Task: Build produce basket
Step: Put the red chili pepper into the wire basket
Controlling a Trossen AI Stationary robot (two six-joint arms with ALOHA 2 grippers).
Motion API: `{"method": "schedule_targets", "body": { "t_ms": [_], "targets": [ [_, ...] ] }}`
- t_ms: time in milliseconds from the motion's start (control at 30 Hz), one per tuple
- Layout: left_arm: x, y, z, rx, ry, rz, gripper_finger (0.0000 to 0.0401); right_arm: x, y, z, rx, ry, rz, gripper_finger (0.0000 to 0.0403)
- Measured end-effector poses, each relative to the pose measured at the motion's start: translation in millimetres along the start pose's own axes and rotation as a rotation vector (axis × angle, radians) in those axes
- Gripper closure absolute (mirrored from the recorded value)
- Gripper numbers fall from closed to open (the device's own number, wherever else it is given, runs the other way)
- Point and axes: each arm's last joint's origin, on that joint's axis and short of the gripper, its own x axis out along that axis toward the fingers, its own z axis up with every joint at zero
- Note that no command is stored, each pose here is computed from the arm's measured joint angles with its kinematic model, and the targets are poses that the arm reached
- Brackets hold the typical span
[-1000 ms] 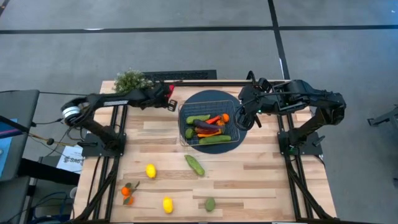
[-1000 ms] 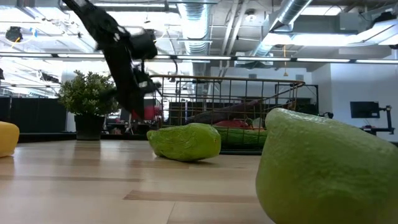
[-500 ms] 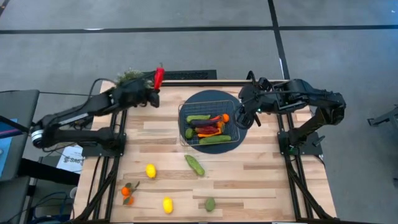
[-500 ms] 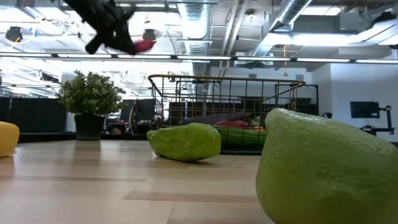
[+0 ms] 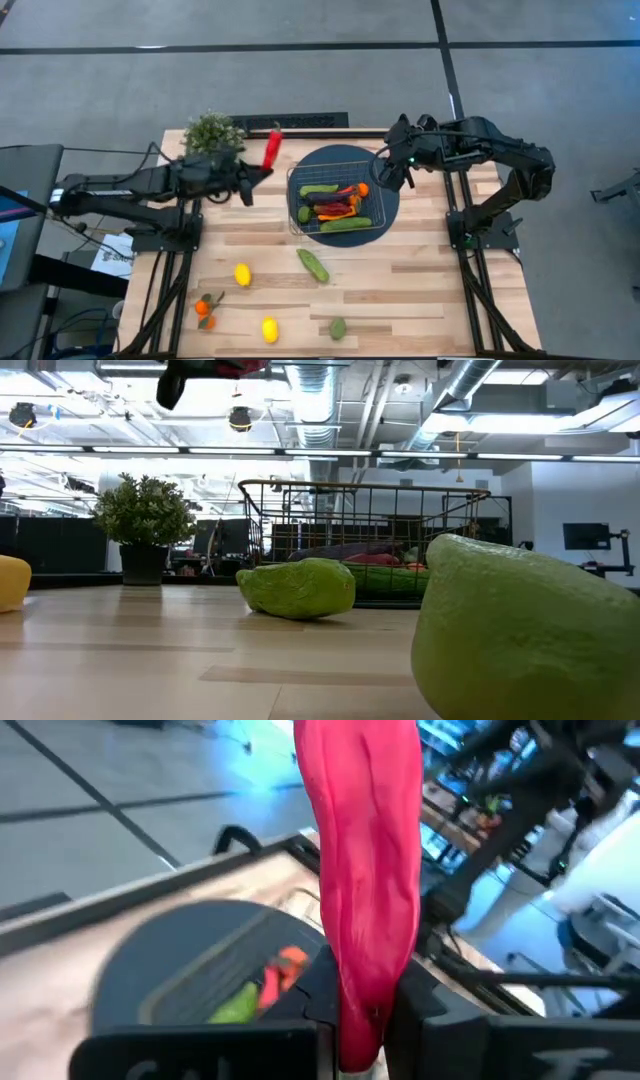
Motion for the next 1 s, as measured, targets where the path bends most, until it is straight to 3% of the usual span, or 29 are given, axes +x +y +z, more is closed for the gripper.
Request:
{"method": "schedule_targets", "body": {
  "t_ms": [500, 667, 900, 1000],
  "targets": [
    [89, -26, -73, 0.016, 0.321, 0.01, 0.0387, 1, -1, 1, 0.008, -0.003, -0.002, 0.0148],
    [118, -39, -76, 0.135, 0.42, 0.066, 0.0388, 1, -1, 1, 0.007, -0.003, -0.002, 0.0148],
    [153, -58, -75, 0.392, 0.664, 0.219, 0.0388, 1, -1, 1, 0.002, -0.001, -0.003, 0.0148],
    [165, -65, -74, 0.481, 0.731, 0.226, 0.0388, 1, -1, 1, -0.015, -0.001, -0.002, 0.0148]
  ]
}}
